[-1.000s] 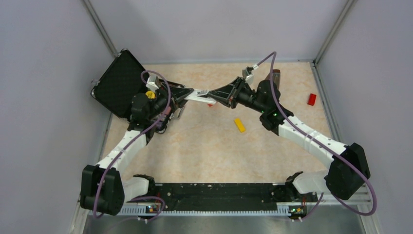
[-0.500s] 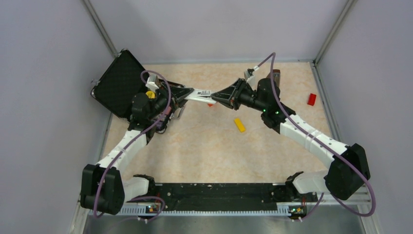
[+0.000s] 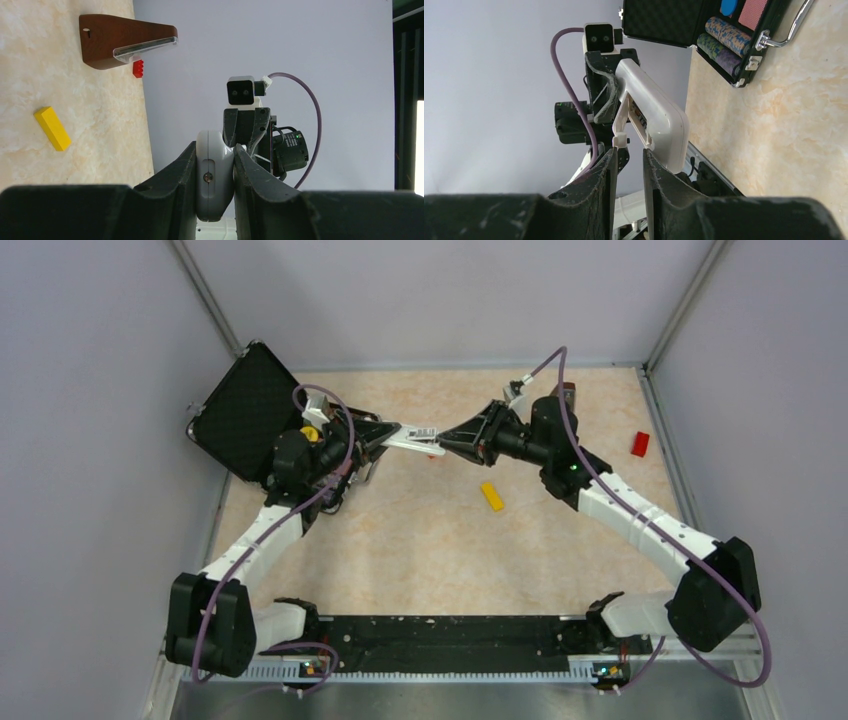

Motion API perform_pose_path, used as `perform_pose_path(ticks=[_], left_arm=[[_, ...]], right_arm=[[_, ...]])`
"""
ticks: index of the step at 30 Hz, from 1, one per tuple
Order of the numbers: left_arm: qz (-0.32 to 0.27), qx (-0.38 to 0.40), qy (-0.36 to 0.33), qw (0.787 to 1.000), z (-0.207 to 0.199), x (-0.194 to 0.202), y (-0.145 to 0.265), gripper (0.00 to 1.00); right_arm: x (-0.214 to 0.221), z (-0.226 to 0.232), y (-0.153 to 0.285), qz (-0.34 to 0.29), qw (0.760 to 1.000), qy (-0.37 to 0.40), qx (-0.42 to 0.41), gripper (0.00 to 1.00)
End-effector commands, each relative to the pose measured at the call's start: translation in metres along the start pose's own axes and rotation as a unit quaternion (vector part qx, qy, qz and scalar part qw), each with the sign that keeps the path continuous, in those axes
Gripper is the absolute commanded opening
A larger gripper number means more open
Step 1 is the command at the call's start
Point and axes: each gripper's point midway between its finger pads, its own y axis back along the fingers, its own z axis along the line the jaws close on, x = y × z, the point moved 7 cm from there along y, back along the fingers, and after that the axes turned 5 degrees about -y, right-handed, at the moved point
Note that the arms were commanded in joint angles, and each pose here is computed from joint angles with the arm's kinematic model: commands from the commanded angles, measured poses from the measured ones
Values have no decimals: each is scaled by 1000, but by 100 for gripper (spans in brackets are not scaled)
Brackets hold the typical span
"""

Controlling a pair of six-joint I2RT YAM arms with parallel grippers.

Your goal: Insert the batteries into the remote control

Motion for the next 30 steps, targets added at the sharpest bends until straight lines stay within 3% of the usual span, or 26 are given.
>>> perform_pose_path(ticks=[1, 14, 18, 30], left_arm=[[0, 54, -31, 998, -25, -1, 0, 0], [0, 51, -36, 998, -21, -3, -3, 0], [1, 49, -36, 998, -19, -3, -4, 0], [15, 58, -33, 998, -24, -1, -3, 0]], right_arm=[[-2, 15, 10, -1, 1000, 21, -2, 25], [0, 16, 11, 10, 1000, 28, 7, 26], [-1, 17, 14, 12, 999, 28, 15, 30], [-3, 13, 25, -2, 996, 79, 41, 72]])
